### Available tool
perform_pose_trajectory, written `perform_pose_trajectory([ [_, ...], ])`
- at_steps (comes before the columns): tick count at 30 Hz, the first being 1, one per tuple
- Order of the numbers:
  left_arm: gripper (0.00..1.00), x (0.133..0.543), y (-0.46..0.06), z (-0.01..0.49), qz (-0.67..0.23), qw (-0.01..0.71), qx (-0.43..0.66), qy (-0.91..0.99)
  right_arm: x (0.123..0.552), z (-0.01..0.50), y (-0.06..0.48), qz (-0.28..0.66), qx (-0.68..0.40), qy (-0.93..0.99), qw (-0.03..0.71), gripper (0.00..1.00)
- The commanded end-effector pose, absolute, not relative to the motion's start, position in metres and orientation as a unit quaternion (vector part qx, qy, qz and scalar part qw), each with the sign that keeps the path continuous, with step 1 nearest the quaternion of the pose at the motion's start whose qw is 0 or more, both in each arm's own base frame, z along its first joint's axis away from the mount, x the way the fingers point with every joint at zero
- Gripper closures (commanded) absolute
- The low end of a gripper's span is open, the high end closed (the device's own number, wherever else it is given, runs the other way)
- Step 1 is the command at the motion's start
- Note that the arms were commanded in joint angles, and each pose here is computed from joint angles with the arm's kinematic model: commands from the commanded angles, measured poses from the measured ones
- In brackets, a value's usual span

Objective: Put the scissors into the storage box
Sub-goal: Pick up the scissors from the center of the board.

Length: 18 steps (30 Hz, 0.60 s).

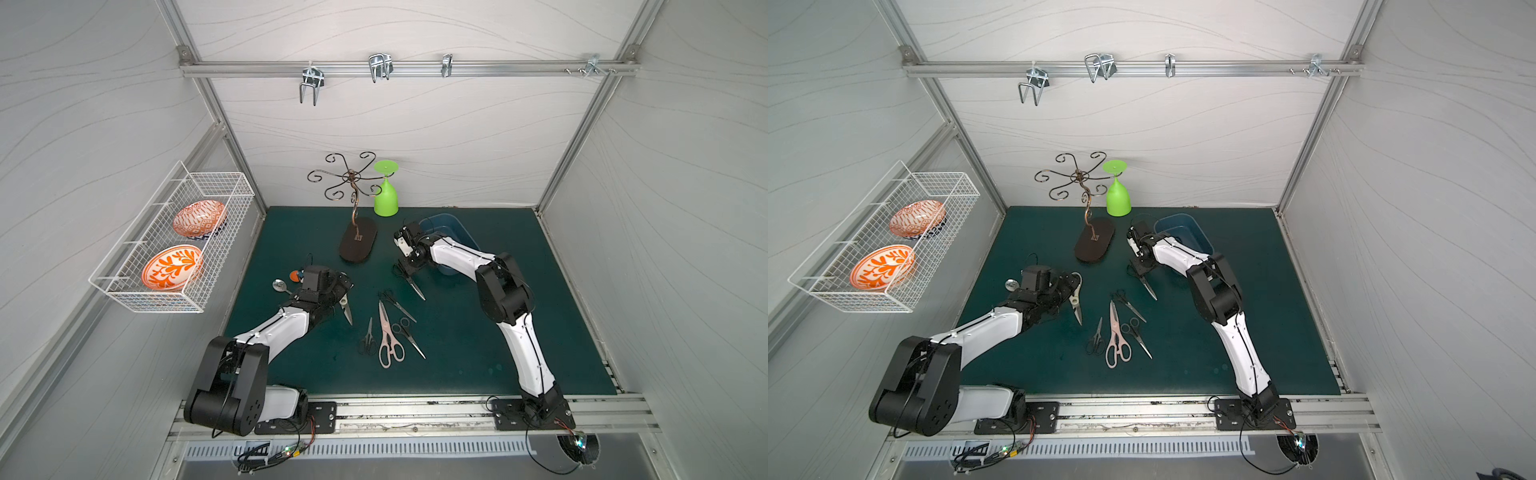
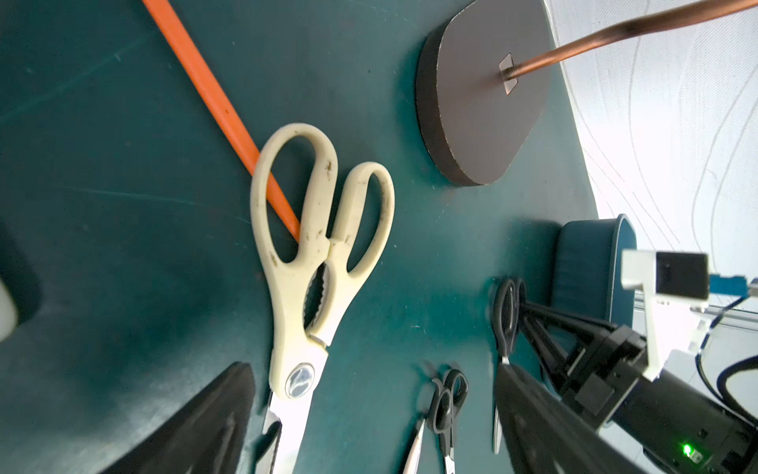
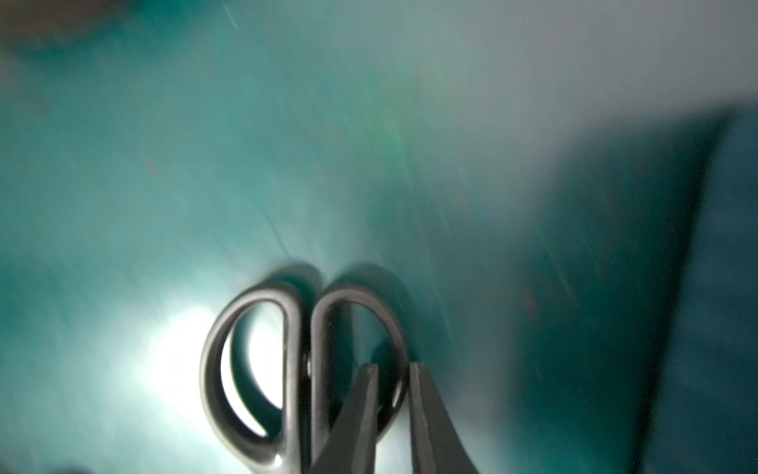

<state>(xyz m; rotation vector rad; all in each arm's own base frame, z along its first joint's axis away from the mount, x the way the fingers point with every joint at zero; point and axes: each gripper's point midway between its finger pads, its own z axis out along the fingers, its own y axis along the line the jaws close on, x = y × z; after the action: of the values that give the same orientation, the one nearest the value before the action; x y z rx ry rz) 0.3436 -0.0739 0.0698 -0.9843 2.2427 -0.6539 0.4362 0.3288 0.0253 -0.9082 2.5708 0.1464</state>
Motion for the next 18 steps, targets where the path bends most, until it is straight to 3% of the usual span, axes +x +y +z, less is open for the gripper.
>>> perform_pose_trajectory([
  [1,0.04,0.354,-0.077,0.078,-0.263,0.309,-0.369,0.836,0.392,-0.001,0.297,0.028,-0.341,0.935,0.098,0.79],
  [13,0.04,0.353,-0.078,0.081,-0.266,0.310,-0.367,0.836,0.403,-0.012,0.299,0.008,-0.317,0.945,0.077,0.75],
  [18,0.04,0.353,-0.077,0.082,-0.265,0.311,-0.366,0.836,0.398,-0.022,0.298,0.011,-0.304,0.950,0.070,0.82],
])
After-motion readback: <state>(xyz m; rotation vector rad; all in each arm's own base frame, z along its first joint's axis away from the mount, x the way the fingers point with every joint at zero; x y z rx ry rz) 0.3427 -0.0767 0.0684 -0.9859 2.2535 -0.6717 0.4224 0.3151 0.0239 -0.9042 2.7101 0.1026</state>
